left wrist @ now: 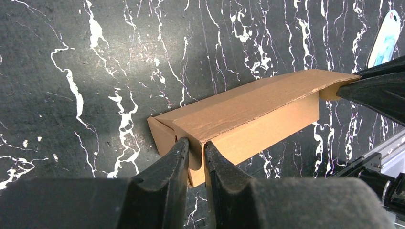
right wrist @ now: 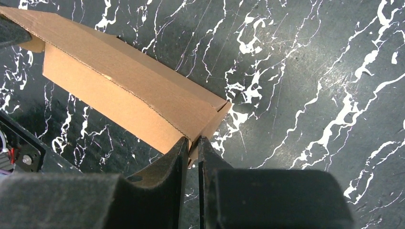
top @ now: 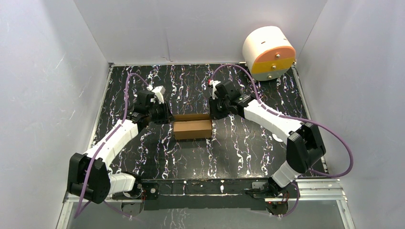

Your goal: Fold the paper box

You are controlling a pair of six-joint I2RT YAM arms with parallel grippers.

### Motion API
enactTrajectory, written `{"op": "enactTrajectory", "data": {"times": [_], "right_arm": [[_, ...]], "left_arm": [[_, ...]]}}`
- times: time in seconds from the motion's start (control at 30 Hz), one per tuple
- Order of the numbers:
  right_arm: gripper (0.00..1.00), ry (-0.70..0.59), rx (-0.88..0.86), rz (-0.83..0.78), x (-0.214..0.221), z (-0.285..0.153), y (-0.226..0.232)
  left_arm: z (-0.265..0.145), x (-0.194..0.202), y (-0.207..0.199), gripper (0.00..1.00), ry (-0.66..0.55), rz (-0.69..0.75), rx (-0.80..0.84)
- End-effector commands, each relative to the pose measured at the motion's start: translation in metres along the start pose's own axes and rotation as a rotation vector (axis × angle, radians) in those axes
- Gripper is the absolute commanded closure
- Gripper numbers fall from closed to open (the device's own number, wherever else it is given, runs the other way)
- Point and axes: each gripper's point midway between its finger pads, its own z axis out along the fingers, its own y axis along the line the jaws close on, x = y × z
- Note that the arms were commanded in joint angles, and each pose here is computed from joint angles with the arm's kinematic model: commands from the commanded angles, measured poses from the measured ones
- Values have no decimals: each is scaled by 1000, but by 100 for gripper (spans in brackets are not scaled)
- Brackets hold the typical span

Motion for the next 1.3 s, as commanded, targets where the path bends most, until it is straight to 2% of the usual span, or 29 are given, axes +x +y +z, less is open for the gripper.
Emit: {"op": "enactTrajectory", "data": {"times": [0.0, 0.17, 0.37, 0.6, 0.7, 1.03, 1.27], "right_arm": [[77, -49, -75, 28, -25, -5, 22], [66, -79, -30, 14, -27, -5, 13], [71, -97, -49, 21, -30, -10, 18], [63, -84, 63, 0, -22, -8, -5], [63, -74, 81, -5, -16, -7, -10], [67, -63, 112, -12, -10, -14, -16], [81, -77, 92, 15, -14, -20, -9]], "left_arm": [[-7, 0, -12, 83, -23, 17, 34], [-8, 0, -7, 83, -37, 20, 7], [-11, 0, -6, 83, -48, 23, 1], [-12, 3, -4, 83, -52, 20, -10], [-12, 2, -2, 83, -55, 20, -21], [-13, 3, 0, 83, -48, 20, -31], [-16, 4, -3, 83, -47, 4, -19]]}}
